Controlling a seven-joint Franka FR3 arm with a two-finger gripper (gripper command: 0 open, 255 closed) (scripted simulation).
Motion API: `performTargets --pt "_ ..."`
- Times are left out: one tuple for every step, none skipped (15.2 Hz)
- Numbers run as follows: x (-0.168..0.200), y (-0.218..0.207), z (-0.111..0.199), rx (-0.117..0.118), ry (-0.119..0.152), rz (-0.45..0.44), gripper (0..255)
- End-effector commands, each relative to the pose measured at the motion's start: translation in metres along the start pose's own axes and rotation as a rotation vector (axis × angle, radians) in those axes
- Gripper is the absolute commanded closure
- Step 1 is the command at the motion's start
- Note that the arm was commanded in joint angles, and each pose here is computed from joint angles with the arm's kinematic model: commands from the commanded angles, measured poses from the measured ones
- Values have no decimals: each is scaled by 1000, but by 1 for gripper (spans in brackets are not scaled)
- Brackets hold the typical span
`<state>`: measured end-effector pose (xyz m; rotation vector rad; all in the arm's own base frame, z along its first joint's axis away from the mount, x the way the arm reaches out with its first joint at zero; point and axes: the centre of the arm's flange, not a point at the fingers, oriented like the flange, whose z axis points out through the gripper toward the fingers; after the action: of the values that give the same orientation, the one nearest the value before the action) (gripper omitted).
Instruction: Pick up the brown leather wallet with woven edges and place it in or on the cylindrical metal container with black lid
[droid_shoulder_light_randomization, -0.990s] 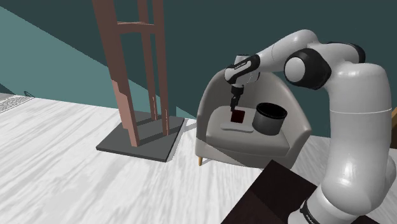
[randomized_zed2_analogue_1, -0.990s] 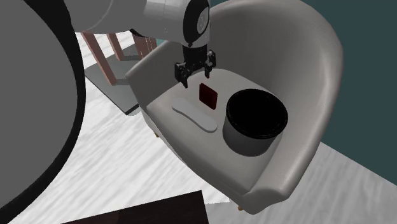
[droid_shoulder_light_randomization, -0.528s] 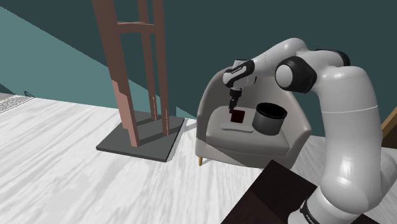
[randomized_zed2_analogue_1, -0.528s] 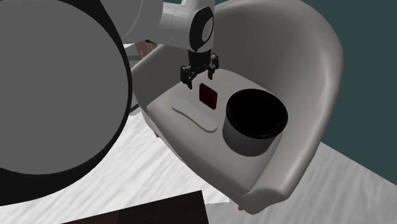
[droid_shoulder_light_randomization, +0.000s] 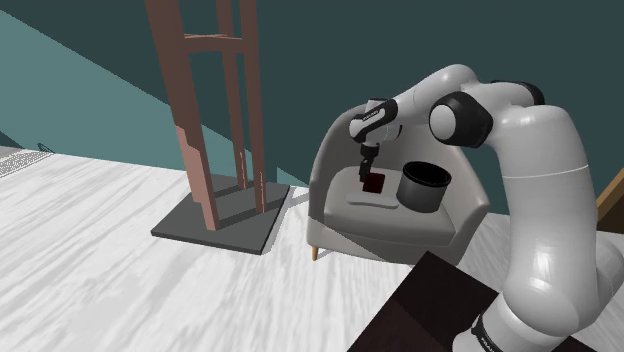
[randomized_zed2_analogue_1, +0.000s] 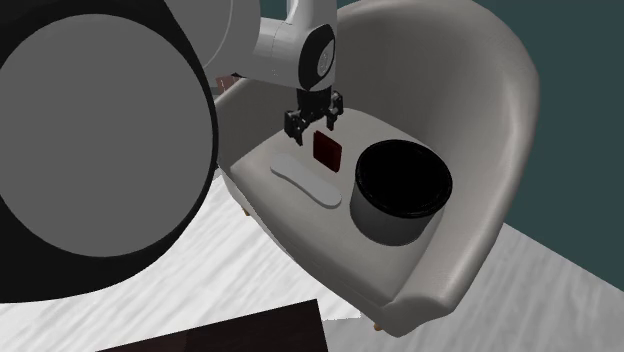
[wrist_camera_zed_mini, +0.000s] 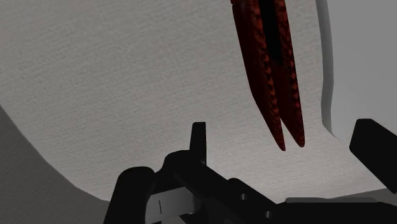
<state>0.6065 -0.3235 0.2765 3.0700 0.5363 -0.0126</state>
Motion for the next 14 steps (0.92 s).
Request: performTargets --pt "0 0 0 0 0 0 0" --pt "0 0 0 0 0 0 0" --pt "0 0 0 0 0 0 255" --pt "0 0 0 0 0 0 255" --pt "0 0 0 0 0 0 255" --pt "0 0 0 0 0 0 255" --pt "0 0 0 0 0 0 255" --pt "0 0 0 0 0 0 255" --pt "0 0 0 0 0 0 255" --pt "0 0 0 0 0 0 255" --pt "0 0 0 0 0 0 255" --pt "0 0 0 0 0 0 255" --pt "0 0 -5 0 0 0 255" --pt "0 0 -10 0 0 0 255"
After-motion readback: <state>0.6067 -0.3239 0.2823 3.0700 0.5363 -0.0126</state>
